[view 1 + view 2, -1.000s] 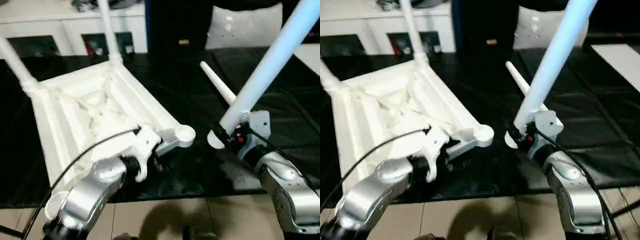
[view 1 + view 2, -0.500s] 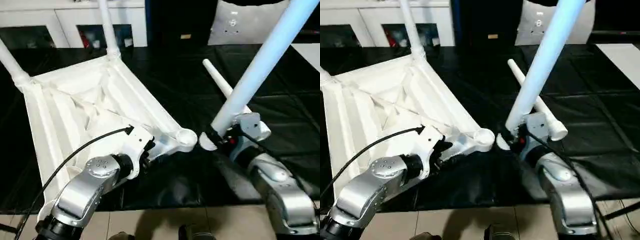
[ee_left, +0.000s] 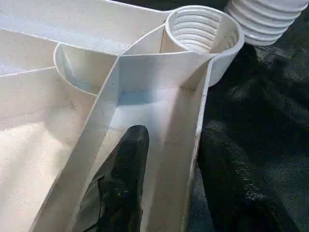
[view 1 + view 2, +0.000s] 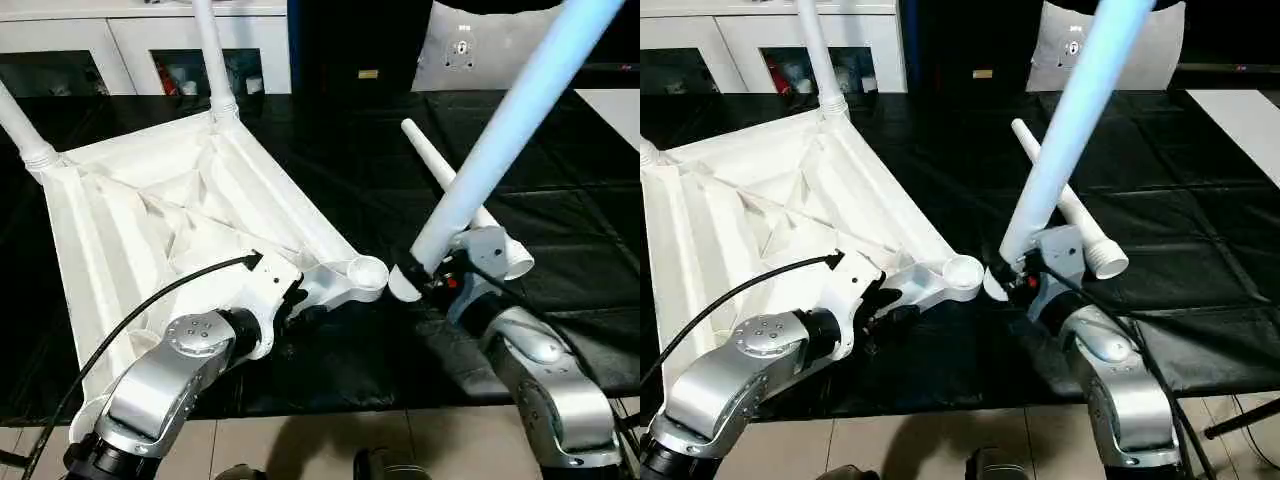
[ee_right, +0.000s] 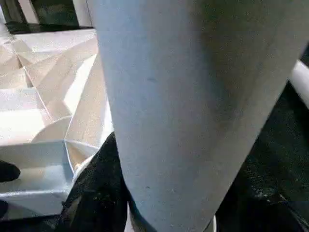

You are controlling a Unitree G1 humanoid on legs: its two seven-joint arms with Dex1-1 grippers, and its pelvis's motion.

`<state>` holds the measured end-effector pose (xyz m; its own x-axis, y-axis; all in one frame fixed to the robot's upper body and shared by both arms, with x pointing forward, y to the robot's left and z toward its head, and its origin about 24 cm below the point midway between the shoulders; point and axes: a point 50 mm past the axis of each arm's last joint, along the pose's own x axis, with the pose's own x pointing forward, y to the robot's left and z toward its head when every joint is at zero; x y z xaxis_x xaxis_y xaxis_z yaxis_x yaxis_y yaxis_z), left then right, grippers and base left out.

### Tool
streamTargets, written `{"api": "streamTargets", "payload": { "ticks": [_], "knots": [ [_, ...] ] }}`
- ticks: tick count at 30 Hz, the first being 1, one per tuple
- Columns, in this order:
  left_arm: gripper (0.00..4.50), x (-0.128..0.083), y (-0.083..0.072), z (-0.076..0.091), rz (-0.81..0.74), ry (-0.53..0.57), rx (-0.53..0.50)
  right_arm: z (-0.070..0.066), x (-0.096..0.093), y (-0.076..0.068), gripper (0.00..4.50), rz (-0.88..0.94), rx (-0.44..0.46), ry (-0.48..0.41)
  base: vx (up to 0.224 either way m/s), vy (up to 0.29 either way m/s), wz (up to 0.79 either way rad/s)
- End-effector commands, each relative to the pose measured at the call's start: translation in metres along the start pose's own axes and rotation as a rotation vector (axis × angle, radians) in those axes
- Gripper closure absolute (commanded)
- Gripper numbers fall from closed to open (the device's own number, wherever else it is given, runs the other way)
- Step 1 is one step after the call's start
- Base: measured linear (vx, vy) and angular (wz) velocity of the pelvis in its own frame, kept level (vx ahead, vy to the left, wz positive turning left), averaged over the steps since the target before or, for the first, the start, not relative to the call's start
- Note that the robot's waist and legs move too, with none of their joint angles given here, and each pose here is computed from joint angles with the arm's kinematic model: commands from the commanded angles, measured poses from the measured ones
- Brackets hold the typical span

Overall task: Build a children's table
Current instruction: Insert table leg to table base

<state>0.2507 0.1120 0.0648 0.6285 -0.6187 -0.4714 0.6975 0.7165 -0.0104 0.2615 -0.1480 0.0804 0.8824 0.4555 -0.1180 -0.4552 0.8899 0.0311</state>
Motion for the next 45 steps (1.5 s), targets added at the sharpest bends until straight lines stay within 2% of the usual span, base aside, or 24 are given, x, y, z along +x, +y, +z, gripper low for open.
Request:
{"api": "streamTargets", "payload": {
  "ticks": [1,4,9,11,14,15,19,22,23,25,26,30,31,33,35,36,37,38,39,40,42,45],
  "knots": [
    [3.05,-0.004,0.009,0.000,0.058,0.017,0.027,0.006,0.004,0.006,2.61,0.033,-0.019,-0.028,0.000,0.000,0.00],
    [3.32,-0.004,0.008,0.001,0.055,0.023,0.034,0.006,0.004,0.006,2.61,0.039,-0.024,-0.027,0.000,0.000,0.00],
    [3.76,-0.004,0.003,-0.004,0.009,0.118,0.163,0.005,0.004,0.005,2.61,0.040,-0.036,-0.024,0.000,0.000,0.00],
    [3.90,-0.003,0.003,-0.004,0.012,0.123,0.169,0.005,0.004,0.004,2.61,0.039,-0.036,-0.024,0.000,0.000,0.00],
    [3.97,-0.002,0.007,0.000,0.034,0.098,0.172,0.007,0.005,0.004,2.61,0.038,-0.037,-0.028,0.000,0.000,0.00],
    [4.23,-0.002,0.008,0.002,0.039,0.086,0.173,0.007,0.005,0.004,2.61,0.037,-0.037,-0.029,0.000,0.000,0.00],
    [4.31,-0.002,0.011,0.008,0.014,0.034,0.200,0.007,0.005,0.003,2.61,0.037,-0.035,-0.031,0.000,0.000,0.00],
    [4.41,-0.004,0.015,0.006,-0.001,0.032,0.233,0.007,0.006,0.002,2.61,0.036,-0.032,-0.030,0.000,0.000,0.00],
    [4.41,-0.005,0.019,0.002,-0.051,0.043,0.268,0.009,0.009,0.003,2.61,0.043,-0.033,-0.034,0.000,0.000,0.00],
    [4.41,-0.005,0.019,0.001,-0.066,0.045,0.274,0.010,0.010,0.003,2.61,0.045,-0.033,-0.036,0.000,0.000,0.00],
    [4.50,-0.003,0.020,0.002,-0.158,-0.006,0.320,0.013,0.012,0.006,2.61,0.081,-0.037,-0.055,0.000,0.000,0.00],
    [4.50,-0.003,0.020,0.000,-0.340,-0.037,0.397,0.019,0.015,0.009,2.61,0.127,-0.031,-0.084,0.000,0.000,0.00],
    [4.50,-0.003,0.020,-0.001,-0.367,-0.039,0.394,0.020,0.015,0.010,2.61,0.134,-0.028,-0.088,0.000,0.000,0.00],
    [4.50,-0.001,0.026,-0.002,-0.398,-0.020,0.452,0.022,0.017,0.009,2.61,0.146,-0.041,-0.086,0.000,0.000,0.00],
    [4.50,-0.001,0.031,-0.003,-0.381,-0.015,0.472,0.022,0.018,0.009,2.61,0.147,-0.043,-0.086,0.000,0.000,0.00],
    [4.50,-0.001,0.031,-0.003,-0.381,-0.015,0.472,0.022,0.018,0.009,2.61,0.147,-0.043,-0.086,0.000,0.000,0.00],
    [4.50,-0.001,0.037,-0.004,-0.351,-0.018,0.486,0.021,0.017,0.008,2.61,0.148,-0.043,-0.085,0.000,0.000,0.00],
    [4.50,-0.001,0.037,-0.004,-0.351,-0.018,0.486,0.021,0.017,0.008,2.61,0.148,-0.043,-0.085,0.000,0.000,0.00],
    [4.50,0.000,0.047,-0.006,-0.298,-0.012,0.494,0.019,0.017,0.009,2.61,0.151,-0.044,-0.080,0.000,0.000,0.00],
    [4.50,0.000,0.047,-0.006,-0.298,-0.012,0.494,0.019,0.017,0.009,2.61,0.151,-0.044,-0.080,0.000,0.000,0.00],
    [4.50,-0.002,0.054,-0.008,-0.251,-0.017,0.442,0.017,0.016,0.011,2.61,0.154,-0.044,-0.076,0.000,0.000,0.00],
    [4.50,-0.006,0.053,-0.006,-0.287,-0.051,0.343,0.016,0.017,0.014,2.61,0.160,-0.039,-0.073,0.000,0.000,0.00]
  ]
}}
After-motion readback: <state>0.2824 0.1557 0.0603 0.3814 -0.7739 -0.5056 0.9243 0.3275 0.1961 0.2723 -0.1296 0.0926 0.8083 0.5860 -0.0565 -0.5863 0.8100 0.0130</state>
